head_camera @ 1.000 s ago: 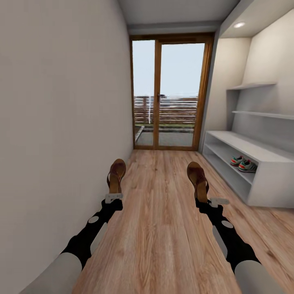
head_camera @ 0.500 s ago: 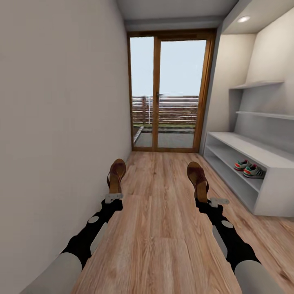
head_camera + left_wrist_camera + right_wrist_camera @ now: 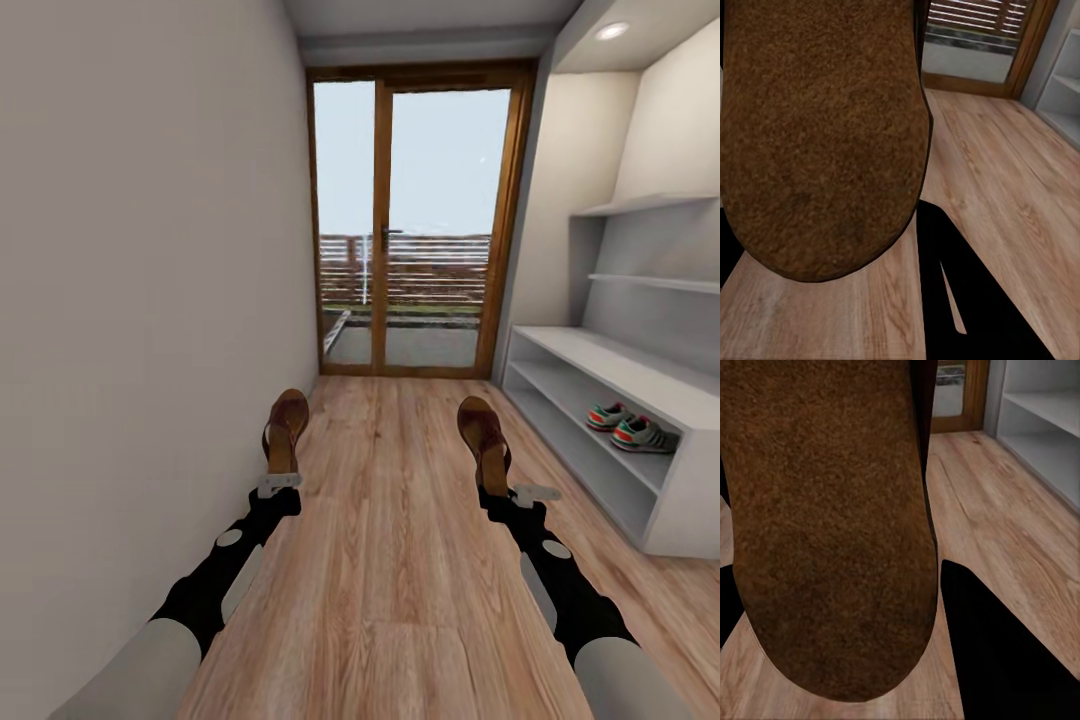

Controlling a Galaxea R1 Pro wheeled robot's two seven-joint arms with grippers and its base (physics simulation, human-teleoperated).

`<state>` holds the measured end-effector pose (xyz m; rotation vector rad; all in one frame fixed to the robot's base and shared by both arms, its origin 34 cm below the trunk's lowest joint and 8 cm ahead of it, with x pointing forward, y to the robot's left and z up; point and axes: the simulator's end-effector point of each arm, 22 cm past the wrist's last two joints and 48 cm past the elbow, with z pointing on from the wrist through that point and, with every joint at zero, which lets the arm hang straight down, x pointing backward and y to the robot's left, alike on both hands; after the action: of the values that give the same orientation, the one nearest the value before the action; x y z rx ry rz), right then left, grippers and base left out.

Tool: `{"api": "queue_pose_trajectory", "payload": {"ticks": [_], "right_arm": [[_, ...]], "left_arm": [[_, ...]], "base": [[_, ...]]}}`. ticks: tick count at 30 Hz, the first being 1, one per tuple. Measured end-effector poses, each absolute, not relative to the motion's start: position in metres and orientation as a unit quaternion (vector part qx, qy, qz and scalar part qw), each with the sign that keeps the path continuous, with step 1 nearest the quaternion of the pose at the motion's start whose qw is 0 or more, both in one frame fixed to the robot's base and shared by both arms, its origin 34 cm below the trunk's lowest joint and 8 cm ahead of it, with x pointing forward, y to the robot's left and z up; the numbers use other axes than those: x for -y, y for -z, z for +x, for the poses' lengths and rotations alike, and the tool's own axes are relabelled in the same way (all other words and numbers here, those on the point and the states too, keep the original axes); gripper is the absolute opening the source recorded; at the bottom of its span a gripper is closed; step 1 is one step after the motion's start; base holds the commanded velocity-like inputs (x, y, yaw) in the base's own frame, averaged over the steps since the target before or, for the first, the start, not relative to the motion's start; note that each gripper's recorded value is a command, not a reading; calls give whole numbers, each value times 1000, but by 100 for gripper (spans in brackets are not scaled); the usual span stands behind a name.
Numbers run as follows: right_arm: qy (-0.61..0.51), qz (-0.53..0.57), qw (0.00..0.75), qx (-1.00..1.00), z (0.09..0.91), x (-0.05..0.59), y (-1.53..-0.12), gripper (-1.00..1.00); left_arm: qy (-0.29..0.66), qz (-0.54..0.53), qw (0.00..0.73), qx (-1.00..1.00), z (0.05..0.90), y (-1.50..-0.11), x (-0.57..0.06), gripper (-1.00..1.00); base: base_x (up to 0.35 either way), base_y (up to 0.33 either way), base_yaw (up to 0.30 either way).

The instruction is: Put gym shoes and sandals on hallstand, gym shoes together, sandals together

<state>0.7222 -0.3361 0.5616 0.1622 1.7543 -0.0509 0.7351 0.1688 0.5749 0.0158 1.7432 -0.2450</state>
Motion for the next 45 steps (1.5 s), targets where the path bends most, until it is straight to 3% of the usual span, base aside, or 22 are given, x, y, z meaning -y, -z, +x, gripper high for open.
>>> {"api": "queue_pose_trajectory", "payload": {"ticks": [45], "right_arm": [[22, 71, 633, -770, 721, 336, -558, -100]], "left_arm": [[119, 6, 627, -770, 731, -565, -152, -100]], "base": [[347, 0, 0]]}}
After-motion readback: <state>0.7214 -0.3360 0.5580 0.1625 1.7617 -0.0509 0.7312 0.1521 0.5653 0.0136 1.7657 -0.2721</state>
